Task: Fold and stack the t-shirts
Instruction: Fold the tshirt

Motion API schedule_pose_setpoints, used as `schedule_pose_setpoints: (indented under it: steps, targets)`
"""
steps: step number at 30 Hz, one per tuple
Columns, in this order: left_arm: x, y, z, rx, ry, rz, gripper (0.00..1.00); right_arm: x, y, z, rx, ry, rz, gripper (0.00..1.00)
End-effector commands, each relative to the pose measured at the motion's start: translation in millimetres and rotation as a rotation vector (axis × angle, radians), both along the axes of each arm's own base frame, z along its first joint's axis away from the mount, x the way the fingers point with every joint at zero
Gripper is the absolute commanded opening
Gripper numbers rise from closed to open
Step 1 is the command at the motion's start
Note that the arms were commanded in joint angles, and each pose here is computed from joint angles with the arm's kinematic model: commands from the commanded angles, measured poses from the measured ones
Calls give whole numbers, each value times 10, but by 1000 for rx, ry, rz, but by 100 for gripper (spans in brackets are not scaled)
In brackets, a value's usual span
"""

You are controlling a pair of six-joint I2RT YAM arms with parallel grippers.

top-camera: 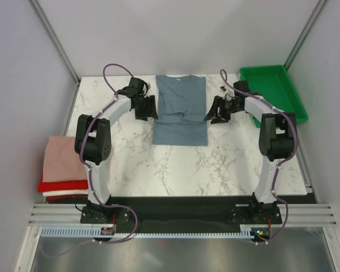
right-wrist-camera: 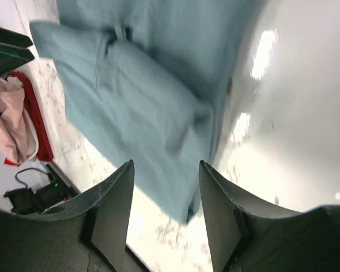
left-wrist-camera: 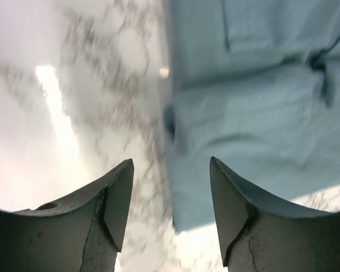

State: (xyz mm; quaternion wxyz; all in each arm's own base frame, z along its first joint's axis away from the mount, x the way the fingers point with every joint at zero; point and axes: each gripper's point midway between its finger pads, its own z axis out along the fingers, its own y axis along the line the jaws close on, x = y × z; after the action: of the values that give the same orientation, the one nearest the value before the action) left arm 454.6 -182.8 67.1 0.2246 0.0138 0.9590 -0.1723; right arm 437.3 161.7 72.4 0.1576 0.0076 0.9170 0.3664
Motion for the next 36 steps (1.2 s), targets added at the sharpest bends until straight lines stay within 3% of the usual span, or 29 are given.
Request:
schedule_pose_setpoints:
  steps: [1,6,9,13,26,36]
  targets:
    - [-308,242,434,-7,-28,44,64,-347,-109,358,93,4,-2,58]
    - [-1070,16,164,-214,196,25,64,-967,-60,97,165,179,-18,58]
    - [-1258,-133,59,-326,270,11,61,-1068,-27,-56,193,239,-42,56]
    - [-1243,-225,-16,-379,303,4,53,-1092,-4,-189,209,285,-72,54]
    - [-1122,-208,-333,-383,388,37,49,-1087,121,-450,190,350,-71,53]
    - [-1061,-179,-406,-369,394,50,42,-1004,136,-582,177,372,-93,45]
